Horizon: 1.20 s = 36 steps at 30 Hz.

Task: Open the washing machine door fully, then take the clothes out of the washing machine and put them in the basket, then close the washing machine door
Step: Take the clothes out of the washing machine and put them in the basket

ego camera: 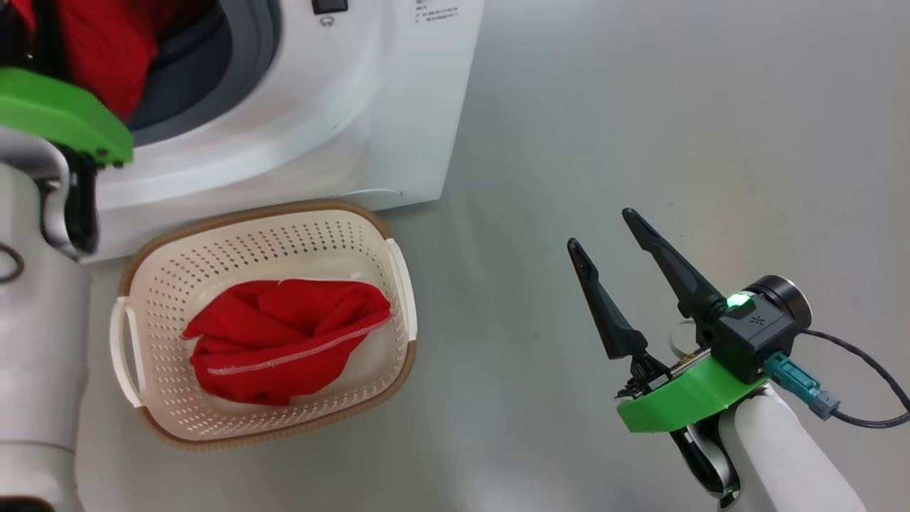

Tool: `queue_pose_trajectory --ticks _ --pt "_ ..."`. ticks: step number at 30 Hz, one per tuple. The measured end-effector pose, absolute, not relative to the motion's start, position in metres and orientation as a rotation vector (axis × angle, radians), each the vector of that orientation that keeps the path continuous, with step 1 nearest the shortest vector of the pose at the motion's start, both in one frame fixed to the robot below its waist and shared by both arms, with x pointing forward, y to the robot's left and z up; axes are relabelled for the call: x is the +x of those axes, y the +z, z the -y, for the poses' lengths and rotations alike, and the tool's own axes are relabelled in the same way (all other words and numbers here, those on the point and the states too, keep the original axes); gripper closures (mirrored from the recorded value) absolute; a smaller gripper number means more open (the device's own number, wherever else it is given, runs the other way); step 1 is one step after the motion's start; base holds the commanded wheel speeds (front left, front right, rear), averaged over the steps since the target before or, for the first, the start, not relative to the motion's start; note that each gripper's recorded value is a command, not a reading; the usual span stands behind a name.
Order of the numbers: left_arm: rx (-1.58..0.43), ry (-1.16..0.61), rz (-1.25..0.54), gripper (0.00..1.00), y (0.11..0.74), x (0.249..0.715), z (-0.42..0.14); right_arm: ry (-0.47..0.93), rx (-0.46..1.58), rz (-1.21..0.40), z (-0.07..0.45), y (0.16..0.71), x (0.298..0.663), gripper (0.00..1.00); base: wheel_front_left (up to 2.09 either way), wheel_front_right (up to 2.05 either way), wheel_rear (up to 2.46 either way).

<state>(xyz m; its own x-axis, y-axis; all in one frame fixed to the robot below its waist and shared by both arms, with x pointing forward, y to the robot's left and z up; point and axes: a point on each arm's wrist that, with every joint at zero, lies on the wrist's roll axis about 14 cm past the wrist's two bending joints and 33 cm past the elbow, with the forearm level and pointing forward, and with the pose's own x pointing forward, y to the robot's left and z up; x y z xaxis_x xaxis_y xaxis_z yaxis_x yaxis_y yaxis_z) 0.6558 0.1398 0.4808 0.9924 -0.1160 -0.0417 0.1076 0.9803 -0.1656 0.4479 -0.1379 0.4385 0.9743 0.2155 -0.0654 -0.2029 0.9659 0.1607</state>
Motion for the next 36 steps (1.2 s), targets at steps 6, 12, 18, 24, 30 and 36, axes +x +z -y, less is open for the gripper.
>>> queue_pose_trajectory --ticks 6,12,18,24,30,36 --pt "-0.147 -0.106 -0.006 1.00 0.489 0.629 -0.146 0.210 0.161 -0.055 0.138 0.450 0.446 0.00 0.00 0.00 0.00" --pt "-0.154 -0.096 0.032 1.00 0.497 0.601 -0.149 0.205 0.163 -0.032 0.139 0.461 0.440 0.00 0.00 0.00 0.00" --pt "-0.155 -0.075 0.076 1.00 0.512 0.578 -0.158 0.207 0.167 -0.015 0.138 0.470 0.432 0.00 0.00 0.00 0.00" --pt "-0.180 -0.050 0.117 1.00 0.527 0.548 -0.165 0.193 0.170 0.006 0.141 0.480 0.419 0.00 0.00 0.00 0.00" --pt "-0.194 -0.041 0.182 1.00 0.549 0.515 -0.170 0.200 0.173 0.026 0.138 0.490 0.406 0.00 0.00 0.00 0.00" --pt "-0.202 -0.048 0.263 1.00 0.577 0.486 -0.170 0.204 0.175 0.040 0.136 0.497 0.391 0.00 0.00 0.00 0.00"
